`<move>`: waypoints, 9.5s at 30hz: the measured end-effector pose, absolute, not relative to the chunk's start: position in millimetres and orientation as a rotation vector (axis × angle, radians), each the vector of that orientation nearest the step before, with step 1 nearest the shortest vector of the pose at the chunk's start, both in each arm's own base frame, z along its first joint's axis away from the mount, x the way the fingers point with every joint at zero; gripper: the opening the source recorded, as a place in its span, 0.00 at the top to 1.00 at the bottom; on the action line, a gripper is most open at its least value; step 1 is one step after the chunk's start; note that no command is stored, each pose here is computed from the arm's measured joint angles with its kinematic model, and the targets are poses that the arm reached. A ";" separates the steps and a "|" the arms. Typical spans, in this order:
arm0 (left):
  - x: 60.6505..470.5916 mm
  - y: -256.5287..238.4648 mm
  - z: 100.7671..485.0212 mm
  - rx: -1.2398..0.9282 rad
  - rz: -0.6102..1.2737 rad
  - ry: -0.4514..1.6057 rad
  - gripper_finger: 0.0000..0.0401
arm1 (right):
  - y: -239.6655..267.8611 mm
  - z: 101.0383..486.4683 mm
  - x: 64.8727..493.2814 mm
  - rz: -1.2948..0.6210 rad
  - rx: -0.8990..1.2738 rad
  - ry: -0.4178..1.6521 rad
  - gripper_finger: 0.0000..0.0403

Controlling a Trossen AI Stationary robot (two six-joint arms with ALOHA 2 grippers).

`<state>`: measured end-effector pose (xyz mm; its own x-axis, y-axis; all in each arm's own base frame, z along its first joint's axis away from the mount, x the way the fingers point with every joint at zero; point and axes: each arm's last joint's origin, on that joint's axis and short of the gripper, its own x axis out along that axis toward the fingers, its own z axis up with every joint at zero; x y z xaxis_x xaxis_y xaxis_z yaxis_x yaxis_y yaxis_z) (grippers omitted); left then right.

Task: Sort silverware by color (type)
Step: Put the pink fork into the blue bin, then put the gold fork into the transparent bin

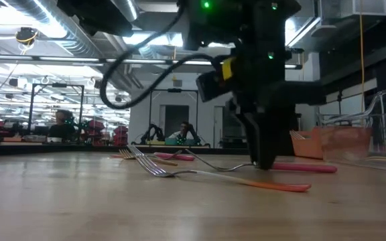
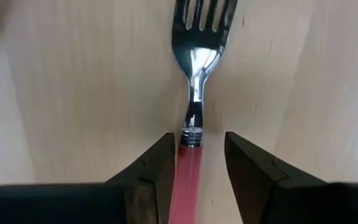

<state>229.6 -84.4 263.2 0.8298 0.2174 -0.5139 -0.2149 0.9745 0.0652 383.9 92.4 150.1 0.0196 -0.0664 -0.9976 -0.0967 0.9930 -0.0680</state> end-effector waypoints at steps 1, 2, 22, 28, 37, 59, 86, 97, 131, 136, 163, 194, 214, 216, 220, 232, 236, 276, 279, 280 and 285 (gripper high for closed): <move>229.6 -84.4 263.1 0.005 0.229 0.546 0.79 | 92.1 147.7 382.7 0.023 -0.130 1.557 0.67; 229.6 -84.4 263.1 0.005 0.229 0.546 0.79 | 91.8 145.6 381.4 0.023 -0.130 1.563 0.67; 229.6 -84.4 263.2 0.005 0.229 0.545 0.79 | 92.4 143.8 383.2 0.027 -0.127 1.531 0.67; 229.6 -84.4 263.2 0.005 0.229 0.545 0.79 | 92.4 143.7 383.5 0.027 -0.127 1.529 0.67; 229.6 -84.4 263.2 0.005 0.229 0.545 0.79 | 92.4 143.8 383.5 0.021 -0.121 1.531 0.67; 229.6 -84.4 263.2 0.005 0.229 0.545 0.79 | 93.6 143.4 385.7 0.033 -0.111 1.510 0.89; 221.2 -103.0 262.5 0.022 0.153 0.551 0.79 | 94.8 181.7 388.0 0.055 -0.085 1.519 0.98; 216.8 -106.0 259.6 0.045 0.154 0.581 0.79 | 106.2 261.0 362.8 0.072 0.029 1.410 0.98; 217.3 -104.9 260.4 0.054 0.189 0.563 0.79 | 246.8 288.1 200.3 -0.515 0.498 1.632 0.98; 217.3 -104.9 260.4 0.053 0.189 0.563 0.79 | 257.7 275.8 179.4 -0.597 0.491 1.646 0.98; 217.4 -104.8 260.7 0.054 0.197 0.557 0.79 | 247.2 205.7 153.5 -0.768 0.428 1.768 0.98; 217.4 -104.7 260.7 0.055 0.198 0.557 0.79 | 242.4 192.7 149.9 -0.787 0.408 1.767 0.79; 217.4 -104.5 260.8 0.058 0.206 0.554 0.79 | 242.1 196.9 144.5 -0.804 0.441 1.924 0.74; 217.4 -103.9 261.0 0.064 0.226 0.547 0.79 | 240.5 201.4 145.7 -0.800 0.455 1.926 0.74; 219.7 -98.7 261.3 0.061 0.259 0.542 0.79 | 237.7 219.8 150.6 -0.783 0.465 1.865 0.74; 235.5 -64.4 264.0 -0.016 0.368 0.523 0.79 | 226.7 283.1 152.3 -0.609 0.505 1.645 0.74; 239.6 -51.2 265.2 -0.027 0.420 0.510 0.79 | 224.4 297.3 152.8 -0.532 0.495 1.581 0.74; 295.5 36.3 187.8 0.171 0.072 0.843 0.68 | 106.8 314.2 287.9 -0.118 0.159 1.182 0.74; 295.2 40.5 177.3 0.190 0.057 0.906 0.67 | 103.9 314.9 290.9 -0.102 0.143 1.164 0.74; 294.6 41.8 174.2 0.191 0.044 0.926 0.67 | 103.2 314.9 291.2 -0.100 0.139 1.163 0.74; 291.2 46.9 162.5 0.182 0.003 1.011 0.67 | 102.2 314.9 291.6 -0.088 0.118 1.164 0.74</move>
<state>291.2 46.9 162.5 0.5324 0.0868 -0.8421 0.0820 0.9848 0.1533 291.6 102.2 314.9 0.3937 -0.0077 -0.9192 0.1303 0.9903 0.0475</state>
